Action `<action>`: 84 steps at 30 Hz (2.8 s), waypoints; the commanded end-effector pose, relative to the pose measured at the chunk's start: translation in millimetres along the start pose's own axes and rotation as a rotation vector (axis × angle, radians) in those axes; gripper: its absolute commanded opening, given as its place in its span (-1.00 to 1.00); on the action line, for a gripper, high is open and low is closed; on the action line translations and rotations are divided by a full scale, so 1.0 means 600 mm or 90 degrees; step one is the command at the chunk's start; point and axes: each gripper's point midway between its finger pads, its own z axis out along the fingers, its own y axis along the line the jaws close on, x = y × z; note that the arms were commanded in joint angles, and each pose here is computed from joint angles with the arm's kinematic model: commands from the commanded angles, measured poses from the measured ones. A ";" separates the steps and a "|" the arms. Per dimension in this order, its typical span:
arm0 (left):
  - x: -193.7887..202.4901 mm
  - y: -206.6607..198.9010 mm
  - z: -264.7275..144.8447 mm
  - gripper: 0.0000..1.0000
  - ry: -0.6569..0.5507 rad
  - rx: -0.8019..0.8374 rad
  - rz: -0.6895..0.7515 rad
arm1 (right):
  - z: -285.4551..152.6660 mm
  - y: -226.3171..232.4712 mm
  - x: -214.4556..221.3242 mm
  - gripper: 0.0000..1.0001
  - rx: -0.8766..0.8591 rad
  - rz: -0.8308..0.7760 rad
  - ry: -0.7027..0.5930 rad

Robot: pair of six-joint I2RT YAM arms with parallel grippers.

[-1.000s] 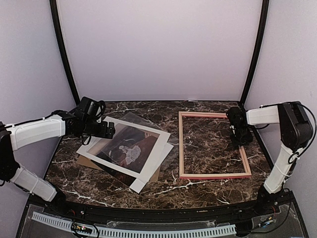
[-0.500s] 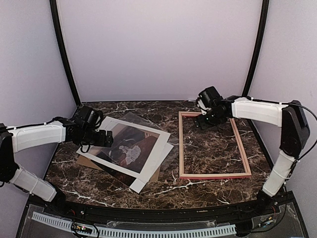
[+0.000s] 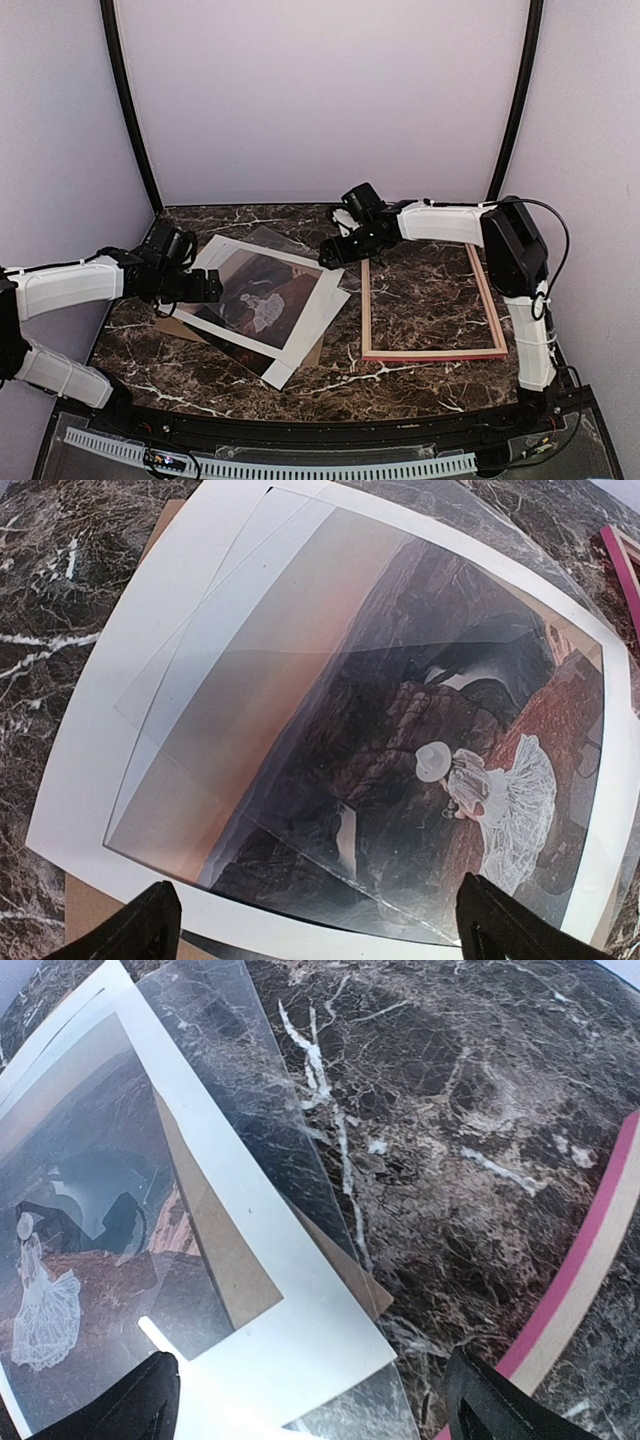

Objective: Put the photo into the frame
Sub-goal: Move the glass panel to the mat board, then pick up the glass panel from the mat board.

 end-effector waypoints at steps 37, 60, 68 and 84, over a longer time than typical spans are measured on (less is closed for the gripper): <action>0.092 0.002 0.041 0.93 0.081 0.047 -0.118 | 0.007 0.060 0.138 0.60 -0.100 0.086 0.141; 0.138 -0.014 0.036 0.68 0.123 0.112 -0.197 | -0.013 0.102 0.152 0.29 -0.160 0.124 0.120; 0.131 -0.018 0.032 0.66 0.113 0.122 -0.206 | 0.005 0.099 0.140 0.38 -0.149 0.098 0.128; 0.135 -0.023 0.040 0.66 0.113 0.134 -0.231 | 0.014 0.104 0.169 0.36 -0.169 0.113 0.161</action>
